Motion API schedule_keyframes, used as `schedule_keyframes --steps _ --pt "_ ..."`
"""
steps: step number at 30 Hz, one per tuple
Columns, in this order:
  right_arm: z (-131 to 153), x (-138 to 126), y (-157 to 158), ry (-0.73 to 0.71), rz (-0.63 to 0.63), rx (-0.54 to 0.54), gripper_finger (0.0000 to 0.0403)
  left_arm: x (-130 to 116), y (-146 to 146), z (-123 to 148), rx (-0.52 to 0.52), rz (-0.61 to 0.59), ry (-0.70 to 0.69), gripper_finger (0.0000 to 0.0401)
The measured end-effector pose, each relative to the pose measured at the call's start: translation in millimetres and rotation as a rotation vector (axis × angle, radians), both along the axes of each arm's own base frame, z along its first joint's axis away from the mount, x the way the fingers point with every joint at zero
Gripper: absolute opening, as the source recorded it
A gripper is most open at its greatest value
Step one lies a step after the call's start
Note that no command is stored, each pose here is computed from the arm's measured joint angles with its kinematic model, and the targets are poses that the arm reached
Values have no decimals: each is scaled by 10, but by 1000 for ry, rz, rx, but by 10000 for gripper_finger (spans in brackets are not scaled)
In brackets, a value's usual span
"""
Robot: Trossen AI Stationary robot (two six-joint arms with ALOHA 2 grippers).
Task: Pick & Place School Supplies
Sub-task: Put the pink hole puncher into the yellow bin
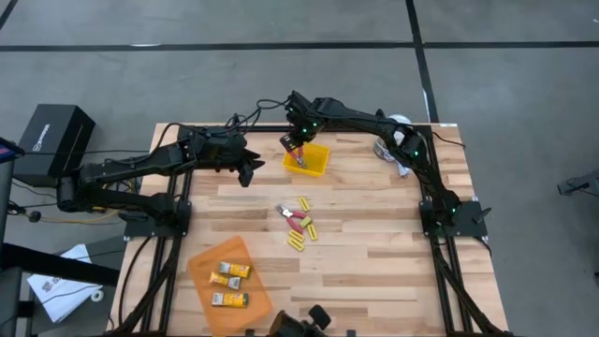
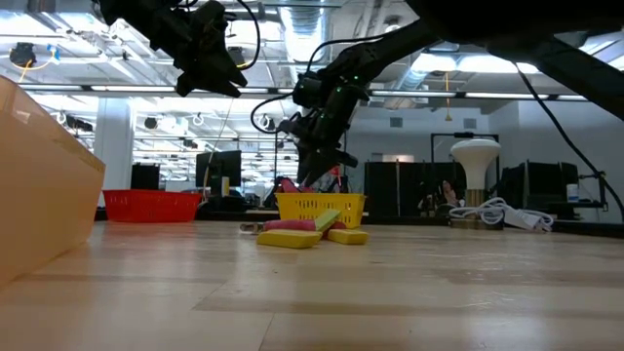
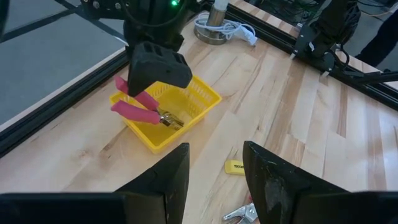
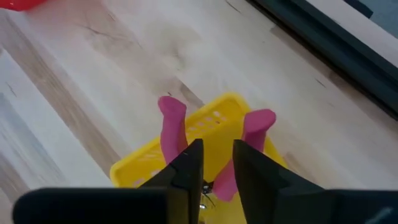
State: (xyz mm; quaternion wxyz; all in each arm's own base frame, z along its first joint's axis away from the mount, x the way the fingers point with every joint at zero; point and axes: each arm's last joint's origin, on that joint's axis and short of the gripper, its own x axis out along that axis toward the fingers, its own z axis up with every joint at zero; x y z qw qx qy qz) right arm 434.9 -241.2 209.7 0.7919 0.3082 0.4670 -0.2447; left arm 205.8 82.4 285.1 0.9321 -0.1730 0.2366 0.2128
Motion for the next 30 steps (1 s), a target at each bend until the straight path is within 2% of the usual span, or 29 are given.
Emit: schedule_keyframes --steps 4,12,18,26,30 --pt "54 18 2 -29 17 12 79 0 0 0 0 0 0 144" --pt "185 30 -32 -59 17 -15 123 0 1 0 0 0 0 144" --pt "115 -6 -59 -16 18 4 131 0 1 0 0 0 0 144" --pt "5 -29 -47 29 19 0 114 0 1 0 0 0 0 144" --pt "-19 -64 -73 42 12 7 129 0 1 0 0 0 0 144"
